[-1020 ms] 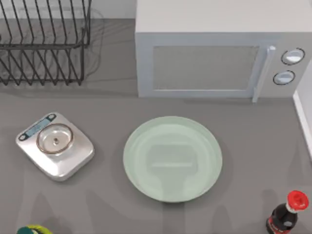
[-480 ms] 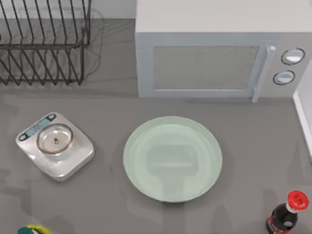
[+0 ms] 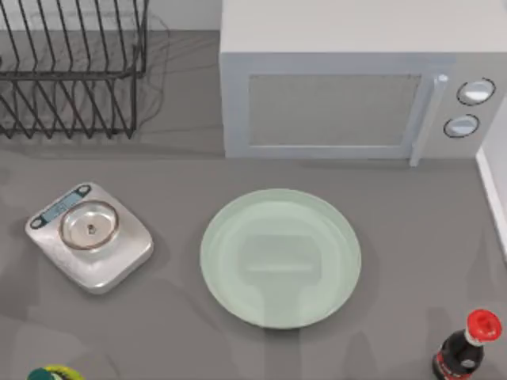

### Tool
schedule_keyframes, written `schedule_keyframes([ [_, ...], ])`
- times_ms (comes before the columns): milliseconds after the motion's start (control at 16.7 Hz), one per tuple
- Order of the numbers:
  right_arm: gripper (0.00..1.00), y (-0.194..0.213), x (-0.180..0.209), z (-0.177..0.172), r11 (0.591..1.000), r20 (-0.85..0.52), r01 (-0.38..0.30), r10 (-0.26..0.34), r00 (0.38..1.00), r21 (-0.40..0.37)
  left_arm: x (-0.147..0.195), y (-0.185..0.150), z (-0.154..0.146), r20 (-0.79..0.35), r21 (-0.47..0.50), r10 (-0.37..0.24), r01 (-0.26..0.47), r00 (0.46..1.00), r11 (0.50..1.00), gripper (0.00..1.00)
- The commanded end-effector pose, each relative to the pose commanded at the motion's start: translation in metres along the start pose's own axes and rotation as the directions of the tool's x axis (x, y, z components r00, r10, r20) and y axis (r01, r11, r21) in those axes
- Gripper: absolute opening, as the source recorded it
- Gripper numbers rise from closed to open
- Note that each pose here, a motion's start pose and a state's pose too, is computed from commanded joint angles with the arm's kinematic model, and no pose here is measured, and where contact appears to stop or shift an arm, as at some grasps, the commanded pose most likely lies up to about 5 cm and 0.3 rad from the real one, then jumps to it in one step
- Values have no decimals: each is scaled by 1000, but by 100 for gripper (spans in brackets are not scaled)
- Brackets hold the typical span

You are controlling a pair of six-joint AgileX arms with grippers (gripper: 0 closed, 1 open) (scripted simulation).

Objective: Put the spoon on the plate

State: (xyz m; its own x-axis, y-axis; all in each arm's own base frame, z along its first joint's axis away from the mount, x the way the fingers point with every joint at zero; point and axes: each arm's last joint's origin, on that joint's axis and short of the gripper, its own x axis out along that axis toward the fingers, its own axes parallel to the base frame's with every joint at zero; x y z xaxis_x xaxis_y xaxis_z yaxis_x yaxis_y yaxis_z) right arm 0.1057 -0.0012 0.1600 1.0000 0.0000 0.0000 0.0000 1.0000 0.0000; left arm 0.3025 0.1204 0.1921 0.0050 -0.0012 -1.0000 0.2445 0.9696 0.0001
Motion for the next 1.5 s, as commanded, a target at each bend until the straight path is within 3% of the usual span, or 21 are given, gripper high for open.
schedule_keyframes([
  [360, 100, 0, 0, 0, 1000, 0, 0, 0, 1000, 0, 5, -1, 1, -1, 2, 0, 0, 1000, 1000, 100],
  [840, 100, 0, 0, 0, 1000, 0, 0, 0, 1000, 0, 90, 1, 2, 4, 0, 3, -3, 1000, 1000, 100],
  [1200, 100, 0, 0, 0, 1000, 0, 0, 0, 1000, 0, 100, 0, 0, 0, 0, 0, 0, 1000, 1000, 100],
  [1500, 100, 0, 0, 0, 1000, 0, 0, 0, 1000, 0, 100, 0, 0, 0, 0, 0, 0, 1000, 1000, 62],
])
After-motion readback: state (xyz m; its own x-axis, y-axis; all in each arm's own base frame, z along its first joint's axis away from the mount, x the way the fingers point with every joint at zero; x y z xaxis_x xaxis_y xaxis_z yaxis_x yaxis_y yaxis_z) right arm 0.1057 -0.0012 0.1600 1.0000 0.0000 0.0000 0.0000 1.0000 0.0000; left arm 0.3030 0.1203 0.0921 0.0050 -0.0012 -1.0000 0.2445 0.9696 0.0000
